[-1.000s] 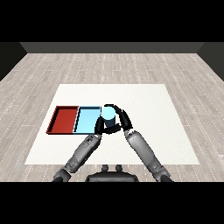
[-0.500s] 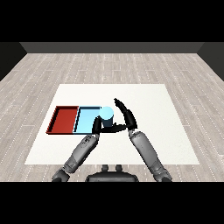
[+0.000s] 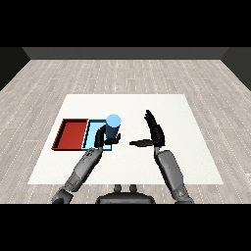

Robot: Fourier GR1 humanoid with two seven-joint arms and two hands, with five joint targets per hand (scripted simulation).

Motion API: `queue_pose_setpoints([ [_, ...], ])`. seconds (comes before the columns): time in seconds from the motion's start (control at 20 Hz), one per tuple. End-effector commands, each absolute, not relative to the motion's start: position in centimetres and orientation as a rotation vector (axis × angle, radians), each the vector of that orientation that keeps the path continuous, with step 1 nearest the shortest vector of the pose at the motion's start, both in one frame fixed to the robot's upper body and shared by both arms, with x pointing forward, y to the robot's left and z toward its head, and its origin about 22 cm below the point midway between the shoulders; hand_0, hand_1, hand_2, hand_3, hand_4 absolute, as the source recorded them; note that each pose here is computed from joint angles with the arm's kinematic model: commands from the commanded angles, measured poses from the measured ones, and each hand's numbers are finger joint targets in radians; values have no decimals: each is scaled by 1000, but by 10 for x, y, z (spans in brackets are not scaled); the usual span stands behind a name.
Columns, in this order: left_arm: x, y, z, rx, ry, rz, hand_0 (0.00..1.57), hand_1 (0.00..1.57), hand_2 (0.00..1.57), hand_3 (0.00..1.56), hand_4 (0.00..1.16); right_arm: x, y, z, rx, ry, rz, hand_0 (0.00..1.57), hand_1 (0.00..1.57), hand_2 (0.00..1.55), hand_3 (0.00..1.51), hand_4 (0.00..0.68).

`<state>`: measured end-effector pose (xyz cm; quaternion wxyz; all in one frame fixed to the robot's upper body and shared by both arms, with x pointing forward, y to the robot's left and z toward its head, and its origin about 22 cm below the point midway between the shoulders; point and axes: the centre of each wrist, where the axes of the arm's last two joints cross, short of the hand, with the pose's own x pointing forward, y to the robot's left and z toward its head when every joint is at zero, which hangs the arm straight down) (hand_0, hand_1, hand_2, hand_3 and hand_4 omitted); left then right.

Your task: Pick the blue can and put it in the blue box

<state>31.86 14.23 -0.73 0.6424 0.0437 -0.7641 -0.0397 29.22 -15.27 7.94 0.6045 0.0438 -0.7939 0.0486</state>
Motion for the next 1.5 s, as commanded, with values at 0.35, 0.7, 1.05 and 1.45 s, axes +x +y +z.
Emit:
queue_pose_setpoints([
  [0.35, 355, 231, -5, 426, -1508, -134, 1571, 1571, 1571, 1490, 1103, 283, -181, 45, 112, -1789, -18, 0, 0, 0, 0, 0],
  [0.7, 372, 254, -26, 788, -1179, -353, 906, 906, 782, 504, 930, 299, -183, 52, 109, -1755, -62, 0, 0, 0, 0, 0],
  [1.05, 389, 226, -37, 823, -942, -442, 848, 848, 795, 580, 878, 315, -192, 43, 86, -1741, -106, 0, 0, 0, 0, 0],
  [1.45, 359, 221, -84, 630, -715, -404, 1034, 1034, 889, 0, 824, 299, -201, 16, 66, -1695, -131, 0, 0, 0, 0, 0],
])
